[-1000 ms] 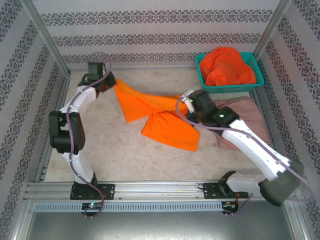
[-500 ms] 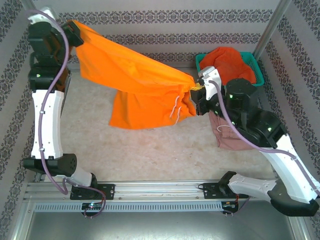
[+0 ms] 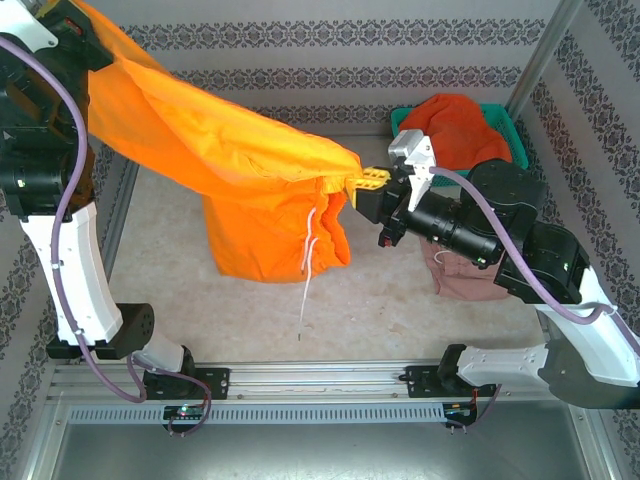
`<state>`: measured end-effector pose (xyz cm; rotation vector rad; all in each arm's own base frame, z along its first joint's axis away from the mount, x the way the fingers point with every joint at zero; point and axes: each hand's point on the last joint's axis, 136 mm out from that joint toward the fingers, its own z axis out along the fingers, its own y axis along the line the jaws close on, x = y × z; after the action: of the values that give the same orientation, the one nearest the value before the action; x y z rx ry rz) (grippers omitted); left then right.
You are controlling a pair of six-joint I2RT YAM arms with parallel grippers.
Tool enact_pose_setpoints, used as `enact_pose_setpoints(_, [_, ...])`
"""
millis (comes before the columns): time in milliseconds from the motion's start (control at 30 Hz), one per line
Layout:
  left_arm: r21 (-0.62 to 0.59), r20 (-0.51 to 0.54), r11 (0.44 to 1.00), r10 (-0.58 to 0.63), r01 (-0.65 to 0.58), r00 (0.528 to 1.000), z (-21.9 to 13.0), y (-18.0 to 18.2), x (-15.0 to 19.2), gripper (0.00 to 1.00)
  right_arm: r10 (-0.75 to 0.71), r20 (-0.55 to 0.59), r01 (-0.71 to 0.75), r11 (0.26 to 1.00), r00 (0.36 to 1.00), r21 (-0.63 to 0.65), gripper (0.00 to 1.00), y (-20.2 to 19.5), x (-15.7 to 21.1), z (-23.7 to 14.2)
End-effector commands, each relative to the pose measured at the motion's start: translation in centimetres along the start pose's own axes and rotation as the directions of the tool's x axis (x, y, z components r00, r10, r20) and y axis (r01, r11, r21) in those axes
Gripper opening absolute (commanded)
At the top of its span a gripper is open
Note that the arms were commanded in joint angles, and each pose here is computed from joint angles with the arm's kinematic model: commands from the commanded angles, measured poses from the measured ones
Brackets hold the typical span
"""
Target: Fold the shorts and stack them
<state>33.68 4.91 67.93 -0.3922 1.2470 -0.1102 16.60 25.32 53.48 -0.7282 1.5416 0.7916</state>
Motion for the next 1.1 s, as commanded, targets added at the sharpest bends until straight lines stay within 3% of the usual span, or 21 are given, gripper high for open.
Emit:
enact_pose_setpoints(0, [-0.060,-0.027,0.997,0.056,-0.057,0.998,1.7,1.4,1.4,0.00,0.051,0.054,-0.057,0.993,0.997,0.105,0.00,-1.8,-0.7,0.0])
enact_pose_setpoints(167, [-0.085,-0.186,0.992,0.071,-0.088,0.980,6.5,2.7,8.5,0.00,0.185,-0.050,-0.154,0.917,0.981,0.369,0.00,-7.6,5.0,1.6])
enact_pose_setpoints(333, [-0.098,-0.340,0.990,0.063,-0.102,0.938,11.2,4.4,18.1,0.00,0.546,-0.044,-0.464,0.749,0.836,0.473,0.00,-15.0,12.5,4.2])
enact_pose_setpoints(433, [-0.105,-0.411,0.988,0.062,-0.115,0.909,13.6,6.0,24.7,0.00,0.602,-0.075,-0.470,0.688,0.795,0.553,0.00,-19.3,16.3,6.2])
enact_pose_setpoints(500, [-0.101,-0.448,0.988,0.058,-0.115,0.892,14.9,6.9,29.0,0.06,0.636,-0.105,-0.465,0.657,0.765,0.593,0.04,-22.1,18.6,8.3])
enact_pose_setpoints(533, [-0.101,-0.467,0.988,0.054,-0.113,0.883,15.5,7.4,31.3,0.10,0.654,-0.118,-0.469,0.645,0.747,0.604,0.08,-23.5,19.6,9.6])
enact_pose_setpoints(567, [-0.099,-0.486,0.990,0.043,-0.103,0.873,16.1,7.7,33.5,0.19,0.680,-0.123,-0.483,0.624,0.723,0.614,0.20,-25.1,20.7,10.9])
enact_pose_setpoints(633, [-0.091,-0.519,0.992,0.027,-0.087,0.854,17.1,8.2,36.9,0.51,0.713,-0.150,-0.488,0.601,0.685,0.632,0.50,-27.9,22.2,13.0])
enact_pose_setpoints(667, [-0.089,-0.541,0.994,0.010,-0.069,0.841,17.4,8.3,38.3,0.67,0.734,-0.158,-0.490,0.582,0.661,0.649,0.60,-29.5,22.9,13.6])
enact_pose_setpoints(733, [-0.074,-0.571,0.997,-0.013,-0.035,0.821,17.4,7.8,39.3,0.86,0.750,-0.148,-0.509,0.566,0.645,0.649,0.72,-31.1,22.9,14.3])
enact_pose_setpoints(867, [-0.066,-0.570,0.998,-0.039,0.001,0.821,15.0,7.1,37.9,1.00,0.731,-0.124,-0.503,0.571,0.671,0.649,0.82,-31.1,22.2,13.4])
enact_pose_setpoints(1000, [-0.058,-0.543,0.997,-0.080,0.057,0.836,10.1,6.9,36.0,1.00,0.748,-0.159,-0.514,0.578,0.644,0.634,0.85,-29.0,24.4,12.1])
enact_pose_setpoints(1067, [-0.083,-0.585,0.991,-0.133,0.104,0.800,6.8,7.0,36.4,1.00,0.744,-0.227,-0.506,0.612,0.628,0.607,0.85,-26.8,26.3,12.3])
